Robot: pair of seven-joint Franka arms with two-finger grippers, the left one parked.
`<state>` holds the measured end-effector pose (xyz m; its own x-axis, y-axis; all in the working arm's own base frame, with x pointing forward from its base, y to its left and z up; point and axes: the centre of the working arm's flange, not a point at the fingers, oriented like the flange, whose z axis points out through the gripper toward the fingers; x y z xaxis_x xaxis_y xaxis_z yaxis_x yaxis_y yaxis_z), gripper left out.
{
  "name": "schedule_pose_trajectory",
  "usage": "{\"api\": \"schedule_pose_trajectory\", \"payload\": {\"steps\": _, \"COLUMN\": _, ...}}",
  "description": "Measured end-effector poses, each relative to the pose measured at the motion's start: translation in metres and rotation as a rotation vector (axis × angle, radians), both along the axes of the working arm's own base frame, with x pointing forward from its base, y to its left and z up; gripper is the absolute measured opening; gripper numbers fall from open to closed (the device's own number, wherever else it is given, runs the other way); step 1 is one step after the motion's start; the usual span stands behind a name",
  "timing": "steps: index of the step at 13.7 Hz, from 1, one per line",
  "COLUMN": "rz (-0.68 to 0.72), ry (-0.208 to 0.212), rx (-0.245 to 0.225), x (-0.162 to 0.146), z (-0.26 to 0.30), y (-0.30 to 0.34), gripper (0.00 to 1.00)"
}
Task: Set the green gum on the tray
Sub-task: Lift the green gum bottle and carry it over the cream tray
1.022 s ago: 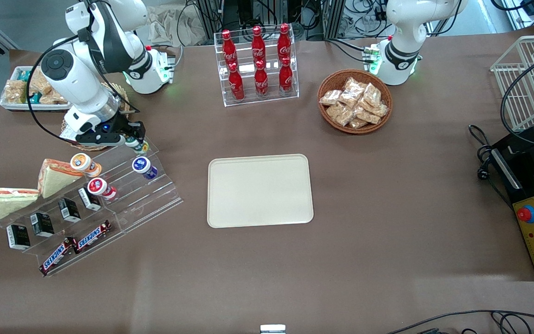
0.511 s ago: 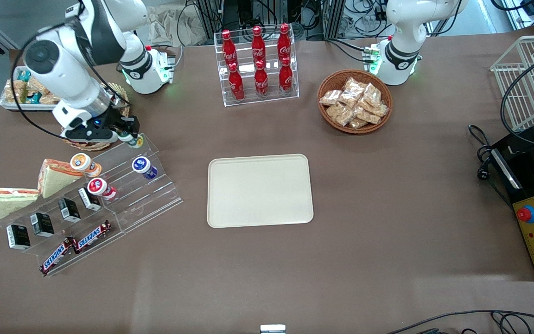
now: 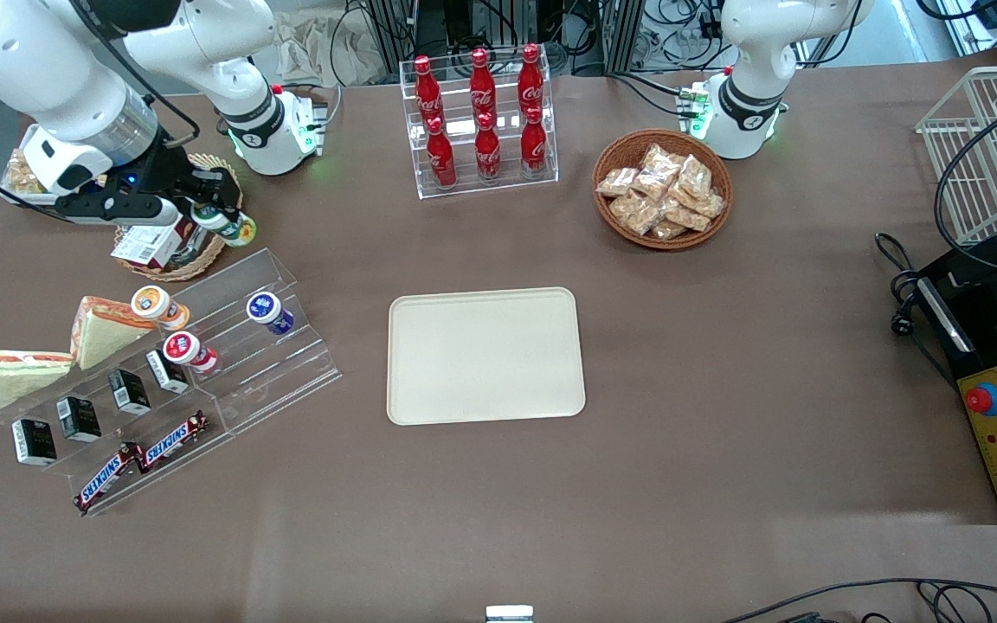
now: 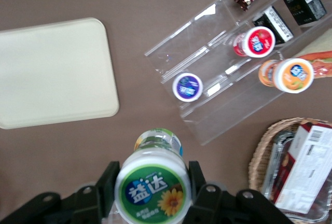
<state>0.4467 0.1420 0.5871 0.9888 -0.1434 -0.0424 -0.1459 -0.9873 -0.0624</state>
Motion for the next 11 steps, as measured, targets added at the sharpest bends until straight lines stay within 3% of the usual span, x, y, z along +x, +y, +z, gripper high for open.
{"api": "schedule_pose_trajectory", "payload": {"steps": 4, "rz": -0.131, "ry": 0.023, "rx": 0.000, "x": 0.014, "z": -0.006, "y": 0.097, "gripper": 0.59}}
{"api": "schedule_pose_trajectory", "payload": {"steps": 11, "rz": -0.230, "ry": -0.022, "rx": -0.001, "x": 0.018, "z": -0.123, "y": 0.207, "gripper": 0.59}}
